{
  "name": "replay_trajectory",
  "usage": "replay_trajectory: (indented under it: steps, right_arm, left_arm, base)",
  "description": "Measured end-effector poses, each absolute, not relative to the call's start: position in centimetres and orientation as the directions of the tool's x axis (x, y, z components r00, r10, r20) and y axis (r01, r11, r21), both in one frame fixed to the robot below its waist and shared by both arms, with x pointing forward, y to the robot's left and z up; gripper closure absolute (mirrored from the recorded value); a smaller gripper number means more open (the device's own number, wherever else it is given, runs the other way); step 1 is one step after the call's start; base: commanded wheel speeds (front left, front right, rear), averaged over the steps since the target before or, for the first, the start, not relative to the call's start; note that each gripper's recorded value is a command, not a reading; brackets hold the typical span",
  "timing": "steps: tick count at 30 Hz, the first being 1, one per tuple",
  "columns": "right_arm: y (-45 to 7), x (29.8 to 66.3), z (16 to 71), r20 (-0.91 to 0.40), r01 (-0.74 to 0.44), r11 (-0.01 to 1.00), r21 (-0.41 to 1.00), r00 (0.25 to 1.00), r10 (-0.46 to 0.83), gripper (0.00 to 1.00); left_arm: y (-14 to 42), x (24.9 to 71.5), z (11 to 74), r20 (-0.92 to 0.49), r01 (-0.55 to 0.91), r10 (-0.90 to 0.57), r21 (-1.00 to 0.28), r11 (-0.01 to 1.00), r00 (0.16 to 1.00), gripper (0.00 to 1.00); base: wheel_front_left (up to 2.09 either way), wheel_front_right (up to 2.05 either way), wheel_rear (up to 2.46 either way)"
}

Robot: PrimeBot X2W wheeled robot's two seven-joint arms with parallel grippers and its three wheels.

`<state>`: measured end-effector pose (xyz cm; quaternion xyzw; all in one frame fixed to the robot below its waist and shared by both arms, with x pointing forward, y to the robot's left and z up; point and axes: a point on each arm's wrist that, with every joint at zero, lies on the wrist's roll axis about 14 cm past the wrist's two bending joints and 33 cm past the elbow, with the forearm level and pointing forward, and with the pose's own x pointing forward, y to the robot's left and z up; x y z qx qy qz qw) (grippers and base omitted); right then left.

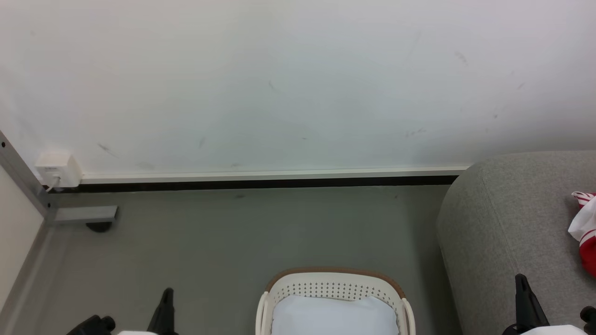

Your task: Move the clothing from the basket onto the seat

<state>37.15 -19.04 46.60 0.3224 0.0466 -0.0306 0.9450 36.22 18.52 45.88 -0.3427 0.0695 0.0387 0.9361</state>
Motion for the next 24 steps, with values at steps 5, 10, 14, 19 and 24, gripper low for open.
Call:
replay_trajectory:
  steps: [5, 10, 14, 19, 24]
  right_arm:
    - [-19.2, 37.2, 46.7, -0.111, 0.098, 0.743, 0.662, 0.993, -0.032, 1.00]
    - [-19.3, 37.3, 46.9, -0.110, 0.102, 0.696, 0.711, 0.993, -0.034, 1.00]
    - [-19.4, 37.4, 47.1, -0.109, 0.105, 0.656, 0.747, 0.993, -0.035, 1.00]
    - [-19.4, 37.5, 47.2, -0.109, 0.108, 0.608, 0.787, 0.993, -0.035, 1.00]
    - [-19.5, 37.6, 47.4, -0.107, 0.108, 0.559, 0.822, 0.994, -0.034, 1.00]
  left_arm:
    - [18.6, 36.4, 46.0, -0.159, -0.130, 0.027, -0.686, 0.716, 0.987, 1.00]
    - [18.8, 36.6, 46.3, -0.155, -0.133, 0.026, -0.732, 0.668, 0.988, 1.00]
    - [19.0, 36.7, 46.4, -0.156, -0.139, 0.027, -0.767, 0.626, 0.987, 1.00]
    - [19.0, 36.9, 46.6, -0.151, -0.138, 0.024, -0.805, 0.576, 0.988, 1.00]
    - [19.1, 37.2, 47.1, -0.141, -0.131, 0.022, -0.838, 0.529, 0.990, 1.00]
  base:
    - [0.00, 0.00, 0.00]
    - [0.00, 0.00, 0.00]
    - [0.00, 0.00, 0.00]
    - [0.00, 0.00, 0.00]
    - [0.00, 0.00, 0.00]
